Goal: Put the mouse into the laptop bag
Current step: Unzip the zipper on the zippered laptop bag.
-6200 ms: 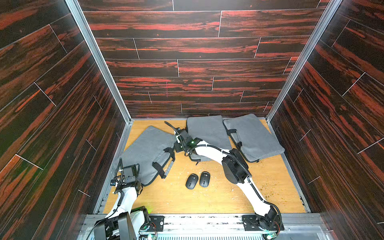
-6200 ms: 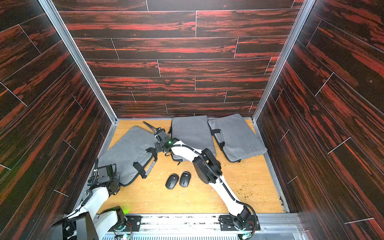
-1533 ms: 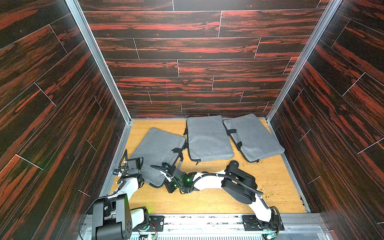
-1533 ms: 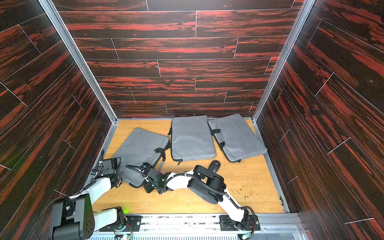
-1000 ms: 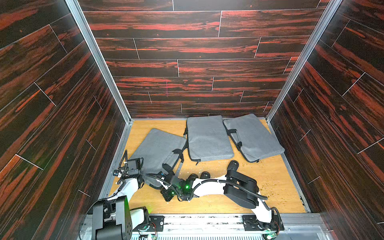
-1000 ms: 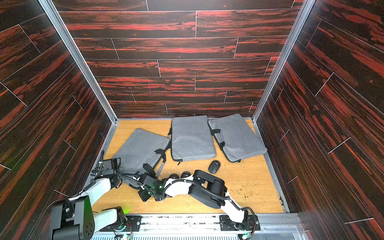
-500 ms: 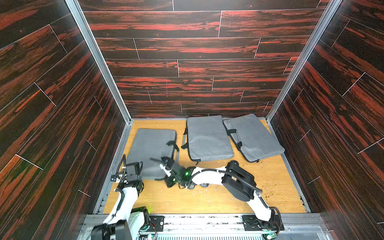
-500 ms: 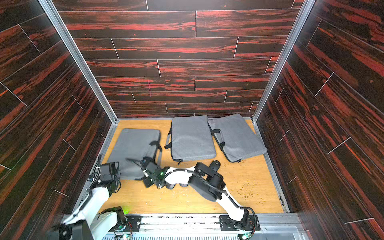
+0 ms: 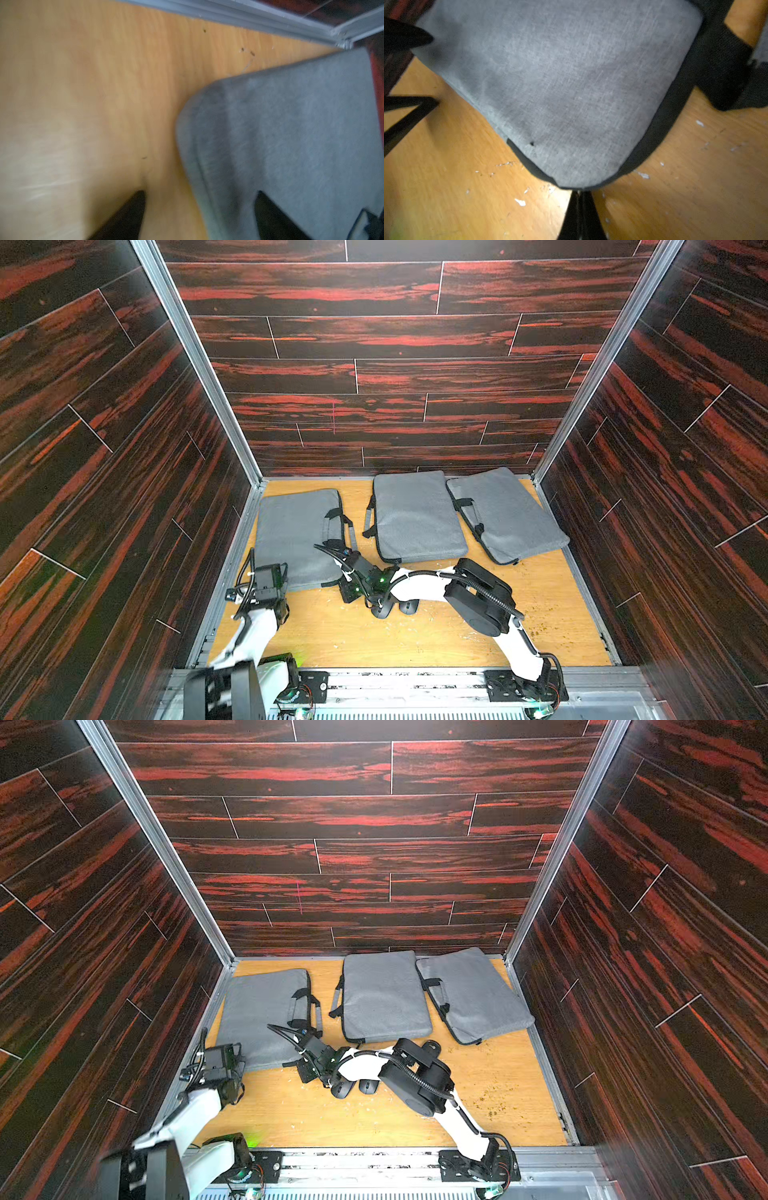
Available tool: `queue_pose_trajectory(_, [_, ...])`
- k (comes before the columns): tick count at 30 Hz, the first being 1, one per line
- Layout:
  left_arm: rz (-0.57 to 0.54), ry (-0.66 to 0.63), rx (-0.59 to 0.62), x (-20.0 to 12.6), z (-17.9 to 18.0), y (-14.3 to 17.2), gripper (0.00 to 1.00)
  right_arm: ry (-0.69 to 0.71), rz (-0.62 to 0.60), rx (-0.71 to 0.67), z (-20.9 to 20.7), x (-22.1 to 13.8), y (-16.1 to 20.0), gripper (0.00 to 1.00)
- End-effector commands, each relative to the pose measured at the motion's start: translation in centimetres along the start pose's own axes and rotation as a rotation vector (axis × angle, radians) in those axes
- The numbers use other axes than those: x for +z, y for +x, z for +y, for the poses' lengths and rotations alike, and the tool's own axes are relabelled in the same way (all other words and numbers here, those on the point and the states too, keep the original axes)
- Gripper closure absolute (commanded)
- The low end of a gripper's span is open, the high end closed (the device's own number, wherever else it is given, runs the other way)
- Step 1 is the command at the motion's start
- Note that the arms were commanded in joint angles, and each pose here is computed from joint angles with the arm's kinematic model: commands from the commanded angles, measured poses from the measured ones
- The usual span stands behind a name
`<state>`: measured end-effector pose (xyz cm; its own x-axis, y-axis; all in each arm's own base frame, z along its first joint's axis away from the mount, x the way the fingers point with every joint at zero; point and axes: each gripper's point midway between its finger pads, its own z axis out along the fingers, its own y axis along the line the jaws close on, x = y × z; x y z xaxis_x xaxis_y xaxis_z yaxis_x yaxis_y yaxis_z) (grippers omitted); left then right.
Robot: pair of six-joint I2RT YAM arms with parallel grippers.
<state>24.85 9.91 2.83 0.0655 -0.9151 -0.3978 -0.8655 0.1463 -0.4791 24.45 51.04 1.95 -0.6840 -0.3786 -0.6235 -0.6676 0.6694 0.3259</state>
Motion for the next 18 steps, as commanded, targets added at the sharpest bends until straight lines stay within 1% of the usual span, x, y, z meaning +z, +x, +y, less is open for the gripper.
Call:
queue_pose_trajectory(1, [0.069,-0.039,0.021,0.8,0.2,1.2,0.44,-0.01,0.02,-0.001,0.9,-1.2,1.2,1.0])
queue_pose_trajectory(4, [0.085,-0.051,0.02,1.2,0.3,1.5,0.78,-0.015,0.017,-0.022,1.8,-1.5,1.5,1.0])
queue_pose_trajectory(5, [0.082,-0.057,0.017,1.2,0.4,1.5,0.87,-0.025,0.019,-0.03,2.4,-1.5,1.7,1.0])
queue_pose_trajectory(7, [0.073,-0.061,0.018,1.1,0.5,1.3,0.95,-0.032,0.028,-0.042,3.1,-1.3,2.0,1.0])
queue_pose_trajectory(8, [0.07,-0.062,0.019,1.0,0.6,1.3,0.98,-0.038,0.027,-0.046,3.5,-1.2,1.9,1.0])
queue_pose_trajectory(10, [0.069,-0.062,0.02,1.0,0.6,1.3,1.0,-0.053,0.028,-0.053,4.4,-0.9,1.9,1.0])
queue_pose_trajectory(14, [0.084,-0.068,0.023,1.2,0.6,1.5,1.0,-0.099,0.03,-0.077,7.1,-0.3,1.5,1.0])
queue_pose_trajectory(18, [0.086,-0.065,0.022,1.2,0.6,1.6,1.0,-0.111,0.046,-0.101,9.2,0.7,1.5,1.0])
